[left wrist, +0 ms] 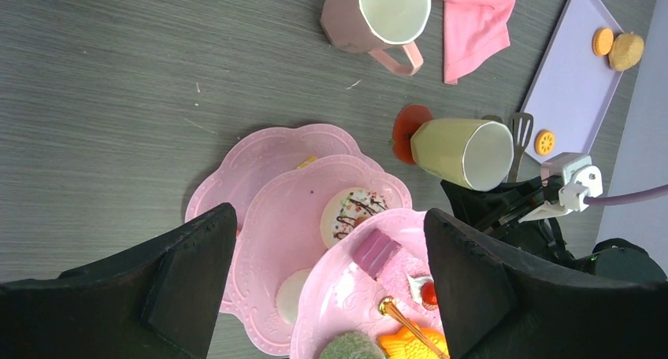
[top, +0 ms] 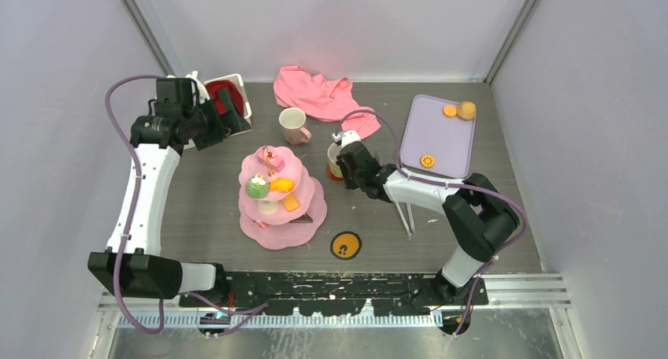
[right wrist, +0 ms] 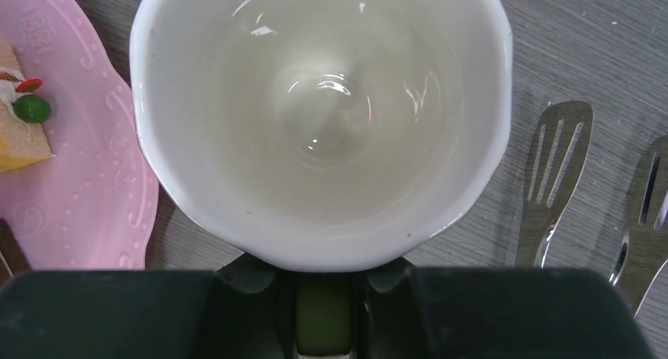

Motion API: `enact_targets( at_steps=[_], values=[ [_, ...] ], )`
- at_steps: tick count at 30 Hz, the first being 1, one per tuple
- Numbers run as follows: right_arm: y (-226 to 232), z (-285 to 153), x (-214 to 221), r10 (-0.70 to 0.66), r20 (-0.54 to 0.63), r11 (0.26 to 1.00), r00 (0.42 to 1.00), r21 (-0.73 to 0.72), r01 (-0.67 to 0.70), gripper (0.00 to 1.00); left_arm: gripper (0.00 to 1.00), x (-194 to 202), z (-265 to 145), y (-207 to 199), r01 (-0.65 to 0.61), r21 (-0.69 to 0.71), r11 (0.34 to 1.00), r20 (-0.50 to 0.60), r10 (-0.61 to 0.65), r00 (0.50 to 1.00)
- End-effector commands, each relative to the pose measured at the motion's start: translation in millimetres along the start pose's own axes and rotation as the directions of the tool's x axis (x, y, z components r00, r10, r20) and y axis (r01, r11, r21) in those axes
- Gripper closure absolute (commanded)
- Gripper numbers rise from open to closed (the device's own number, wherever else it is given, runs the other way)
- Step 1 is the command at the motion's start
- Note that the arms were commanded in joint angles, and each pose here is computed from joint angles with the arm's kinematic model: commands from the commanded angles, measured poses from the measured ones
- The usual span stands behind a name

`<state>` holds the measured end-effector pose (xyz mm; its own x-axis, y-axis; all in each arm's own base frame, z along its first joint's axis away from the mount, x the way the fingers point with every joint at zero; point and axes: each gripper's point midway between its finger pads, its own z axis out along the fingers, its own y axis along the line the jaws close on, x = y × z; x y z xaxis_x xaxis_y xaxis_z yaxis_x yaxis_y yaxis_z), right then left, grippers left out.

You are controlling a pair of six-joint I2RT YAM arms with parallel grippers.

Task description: Serve the afternoon tea

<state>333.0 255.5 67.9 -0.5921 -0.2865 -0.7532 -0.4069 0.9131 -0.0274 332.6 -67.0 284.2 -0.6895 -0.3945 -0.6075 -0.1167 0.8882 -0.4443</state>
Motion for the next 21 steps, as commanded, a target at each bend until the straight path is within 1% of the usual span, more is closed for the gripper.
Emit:
enact_targets(
  at_steps=[1,14,15,17,20,21],
  values=[
    [11,-7,-72,0.066,0.230,0.997,0.971,-0.042,-0.058,0.99,0.12,-14,-8,-6,-0.022,0.021,1.000,0.062,0.021,0.998],
    [17,6,-66,0.058,0.176,0.998,0.983,-0.043,-0.052,0.99,0.12,-14,-11,-5,-0.033,0.017,0.999,0.069,0.032,0.997],
    [17,6,-66,0.057,0.170,0.998,0.984,-0.043,-0.050,0.98,0.12,-13,-10,-4,-0.033,0.016,0.999,0.068,0.031,0.997],
    [17,4,-68,0.054,0.163,0.998,0.985,-0.044,-0.047,0.87,0.12,-13,-10,-5,-0.033,0.018,0.999,0.068,0.032,0.997],
    [19,-2,-74,0.057,0.171,0.997,0.984,-0.055,-0.049,0.68,0.12,-14,-10,-5,-0.033,0.019,0.999,0.070,0.032,0.997],
    [19,-5,-77,0.061,0.181,0.997,0.982,-0.059,-0.051,0.58,0.12,-14,-11,-6,-0.034,0.020,0.999,0.071,0.032,0.997]
  ],
)
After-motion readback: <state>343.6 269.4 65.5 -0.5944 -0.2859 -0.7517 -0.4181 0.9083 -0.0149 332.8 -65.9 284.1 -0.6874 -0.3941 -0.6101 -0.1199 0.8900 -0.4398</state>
